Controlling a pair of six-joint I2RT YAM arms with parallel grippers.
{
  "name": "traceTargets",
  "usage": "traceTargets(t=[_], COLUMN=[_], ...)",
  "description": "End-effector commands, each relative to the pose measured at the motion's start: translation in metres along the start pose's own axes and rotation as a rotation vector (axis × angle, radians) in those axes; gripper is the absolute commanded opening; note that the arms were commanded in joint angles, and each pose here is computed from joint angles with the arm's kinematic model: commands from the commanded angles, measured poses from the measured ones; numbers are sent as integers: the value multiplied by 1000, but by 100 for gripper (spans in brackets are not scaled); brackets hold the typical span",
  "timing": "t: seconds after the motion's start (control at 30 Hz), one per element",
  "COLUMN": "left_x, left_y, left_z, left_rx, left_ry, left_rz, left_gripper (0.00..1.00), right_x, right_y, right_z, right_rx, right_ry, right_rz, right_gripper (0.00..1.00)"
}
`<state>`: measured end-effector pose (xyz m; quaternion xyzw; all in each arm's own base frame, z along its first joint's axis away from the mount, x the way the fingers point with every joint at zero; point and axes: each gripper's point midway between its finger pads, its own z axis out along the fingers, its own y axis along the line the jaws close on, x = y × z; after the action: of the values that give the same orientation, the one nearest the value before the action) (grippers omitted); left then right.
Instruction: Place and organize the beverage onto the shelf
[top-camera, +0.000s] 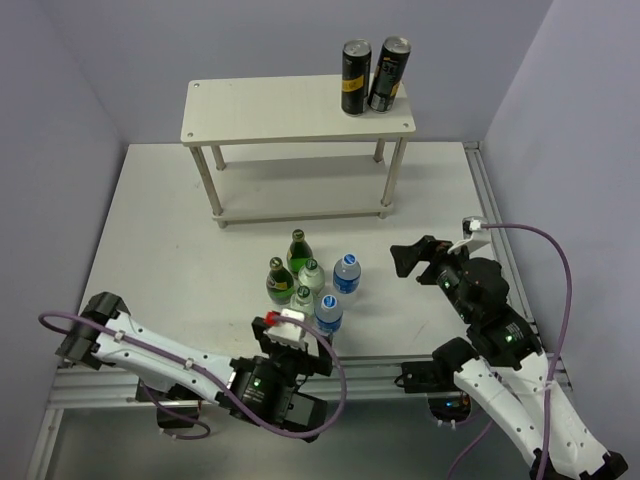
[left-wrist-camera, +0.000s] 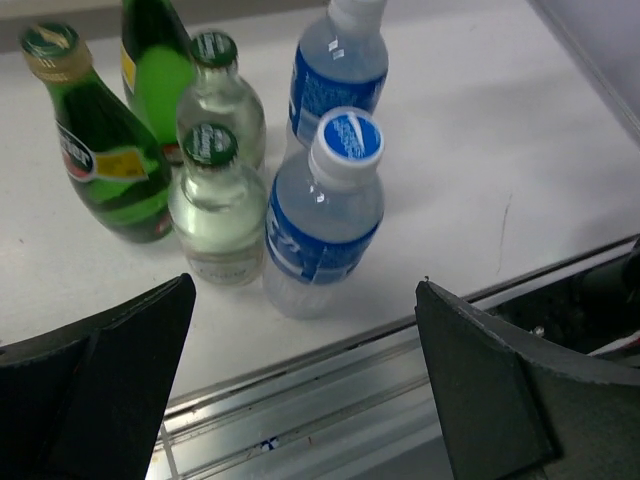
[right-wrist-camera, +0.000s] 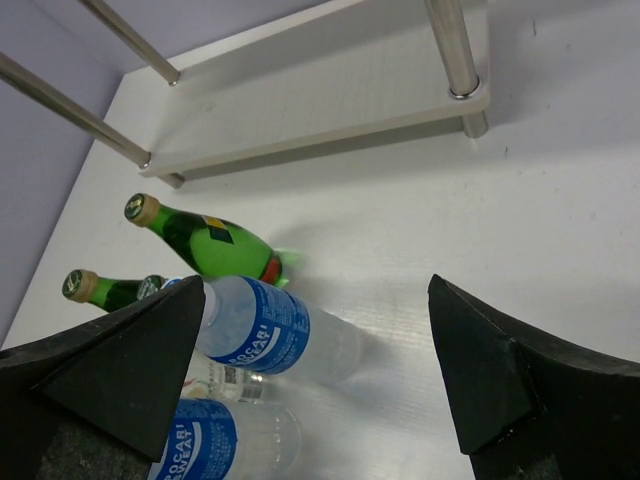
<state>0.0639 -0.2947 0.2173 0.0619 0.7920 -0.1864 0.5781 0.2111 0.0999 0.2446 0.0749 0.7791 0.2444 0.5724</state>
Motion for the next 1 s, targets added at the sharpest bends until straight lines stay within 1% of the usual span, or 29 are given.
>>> traceTargets(t=[0.0,0.03,0.07,0.1,0.13,0.17,0.2,0.23,0.27,0.3,0.37,0.47,0.53,0.63,0.97], left_x=[20,32,33,34,47,51,45,53,52,59,62,77,78,82,98], left_y=[-30,-25,-45,-46,-40,-42,-47,-42,-40,-38,-42,-43,-44,-37,-18], left_z=[0,3,2,5,11,14,20,25,30,37,43,59,69,80,110], left_rx=[104,112,164,196,208,228,238,233,212,185,160,123,127,113,6], left_ry=[26,36,48,60,77,89,64,59,38,31,20,17,16,15,20], left_rz=[-5,21,-75,-25,-7,-31,-76,-61,-60,-31,-5,33,-6,-13,8], left_gripper=[99,99,99,99,99,99,99,99,99,99,99,99,99,99,99], right_x=[-4,-2,-1,-1,0,3,4,5,7,8,11,14,13,14,16], right_y=[8,9,9,9,9,7,7,7,6,6,4,4,4,3,5], right_z=[4,5,6,7,7,8,8,9,9,10,11,12,12,11,12], right_rx=[-38,-41,-41,-43,-44,-40,-44,-46,-45,-46,-43,-42,-42,-40,-55], right_ry=[-18,-11,-4,-4,-4,1,0,1,-1,1,7,15,13,13,17], right_rz=[-2,-6,-7,-7,-7,-8,-8,-8,-3,-2,2,2,1,-2,-14], right_gripper=[100,100,100,100,100,100,100,100,100,100,100,100,100,100,100])
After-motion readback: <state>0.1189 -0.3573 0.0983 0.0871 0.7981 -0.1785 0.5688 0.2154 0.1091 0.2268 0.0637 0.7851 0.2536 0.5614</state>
